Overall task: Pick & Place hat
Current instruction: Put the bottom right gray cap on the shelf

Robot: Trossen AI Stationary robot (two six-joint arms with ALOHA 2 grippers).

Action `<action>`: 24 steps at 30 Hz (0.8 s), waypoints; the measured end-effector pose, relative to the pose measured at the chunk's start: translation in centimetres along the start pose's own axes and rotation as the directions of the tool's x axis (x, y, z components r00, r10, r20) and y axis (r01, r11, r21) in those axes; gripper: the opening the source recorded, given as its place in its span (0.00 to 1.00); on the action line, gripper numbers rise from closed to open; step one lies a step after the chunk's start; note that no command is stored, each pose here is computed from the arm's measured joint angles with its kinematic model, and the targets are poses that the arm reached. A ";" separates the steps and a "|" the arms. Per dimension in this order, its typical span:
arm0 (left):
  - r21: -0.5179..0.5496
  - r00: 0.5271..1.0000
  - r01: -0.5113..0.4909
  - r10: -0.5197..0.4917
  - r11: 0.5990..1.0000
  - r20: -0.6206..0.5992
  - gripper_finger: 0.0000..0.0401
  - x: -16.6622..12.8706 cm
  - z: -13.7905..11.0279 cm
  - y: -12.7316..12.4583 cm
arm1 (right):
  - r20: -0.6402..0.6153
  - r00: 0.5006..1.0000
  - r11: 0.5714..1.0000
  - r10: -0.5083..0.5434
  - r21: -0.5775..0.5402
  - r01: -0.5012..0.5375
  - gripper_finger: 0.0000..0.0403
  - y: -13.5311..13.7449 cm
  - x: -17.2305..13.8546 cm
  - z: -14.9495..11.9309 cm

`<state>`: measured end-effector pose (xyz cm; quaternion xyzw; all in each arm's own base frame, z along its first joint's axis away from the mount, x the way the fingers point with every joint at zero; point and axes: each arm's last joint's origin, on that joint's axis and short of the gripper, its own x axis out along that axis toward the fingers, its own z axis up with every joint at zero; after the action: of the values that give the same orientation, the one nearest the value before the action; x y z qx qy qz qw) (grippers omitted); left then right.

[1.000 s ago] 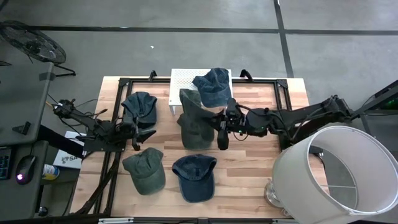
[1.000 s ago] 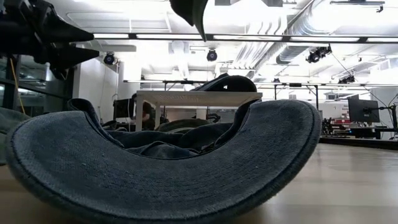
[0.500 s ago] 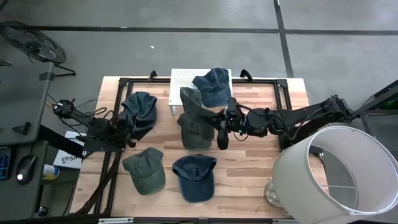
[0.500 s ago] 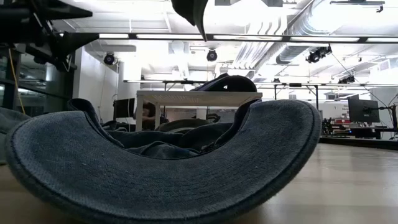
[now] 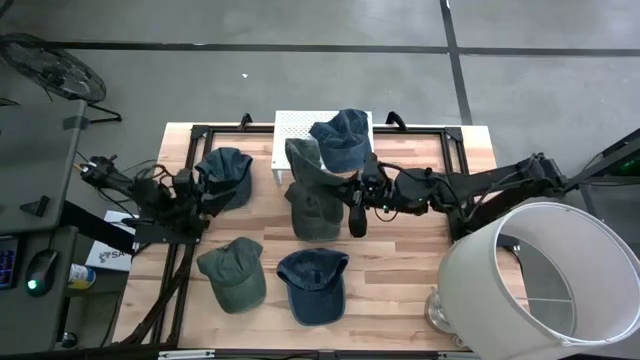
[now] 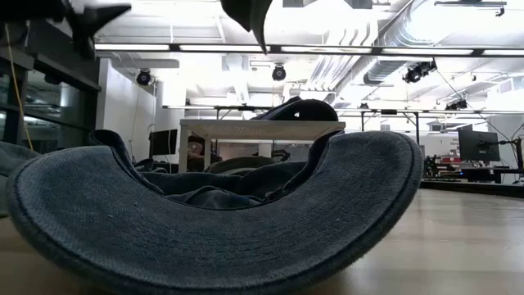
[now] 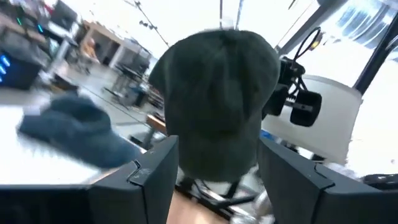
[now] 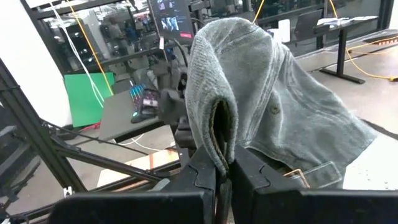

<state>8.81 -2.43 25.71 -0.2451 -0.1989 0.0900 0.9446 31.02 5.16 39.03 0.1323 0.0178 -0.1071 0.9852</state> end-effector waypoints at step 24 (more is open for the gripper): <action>0.333 0.925 -0.361 0.380 0.871 0.008 0.81 11.1 4.4 -10.0 | -0.016 0.997 0.997 0.075 -0.015 -0.076 0.02 -0.1 1.6 -0.8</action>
<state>17.67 -6.24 37.94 -0.1203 -0.1029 0.2941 0.9426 32.53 4.91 38.11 0.1259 0.0211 -0.0686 0.9894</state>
